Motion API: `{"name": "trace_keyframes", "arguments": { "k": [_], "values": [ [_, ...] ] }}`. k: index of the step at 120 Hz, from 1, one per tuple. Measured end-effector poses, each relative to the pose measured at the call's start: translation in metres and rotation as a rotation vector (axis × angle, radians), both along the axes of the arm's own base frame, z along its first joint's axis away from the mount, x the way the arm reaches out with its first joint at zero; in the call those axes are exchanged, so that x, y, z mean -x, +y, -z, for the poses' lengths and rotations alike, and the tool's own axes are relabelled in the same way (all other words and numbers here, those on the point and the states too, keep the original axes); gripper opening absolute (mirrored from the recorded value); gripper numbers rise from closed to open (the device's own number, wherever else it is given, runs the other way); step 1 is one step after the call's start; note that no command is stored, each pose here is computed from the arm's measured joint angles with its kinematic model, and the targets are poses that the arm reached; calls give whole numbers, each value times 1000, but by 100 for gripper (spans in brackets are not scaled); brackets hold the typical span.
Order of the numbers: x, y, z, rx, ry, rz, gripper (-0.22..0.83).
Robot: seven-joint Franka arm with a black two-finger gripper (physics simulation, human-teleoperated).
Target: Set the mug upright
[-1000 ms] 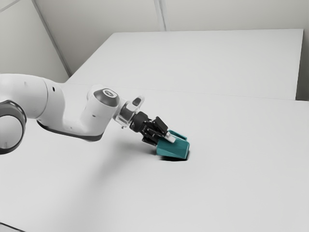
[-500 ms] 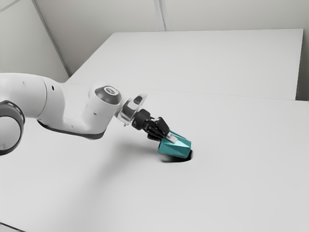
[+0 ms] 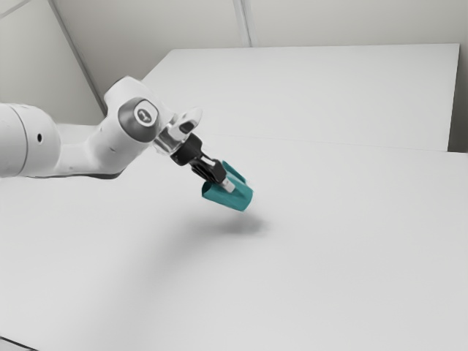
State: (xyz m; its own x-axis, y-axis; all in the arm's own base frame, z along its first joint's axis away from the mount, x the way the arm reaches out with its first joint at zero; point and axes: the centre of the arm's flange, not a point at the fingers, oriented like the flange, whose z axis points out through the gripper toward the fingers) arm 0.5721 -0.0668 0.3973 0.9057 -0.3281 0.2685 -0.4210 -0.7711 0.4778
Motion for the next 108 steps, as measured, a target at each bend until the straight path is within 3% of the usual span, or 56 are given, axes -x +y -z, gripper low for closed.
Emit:
{"name": "trace_keyframes", "arguments": {
  "k": [22, 41, 69, 108],
  "values": [
    [2, 23, -28, -342, -70, 68, -15],
    [9, 27, -25, -501, -42, 55, -15],
    [31, 26, -3, -600, 50, -24, -15],
    [51, 20, 21, -645, 113, -132, -15]
  ]
}}
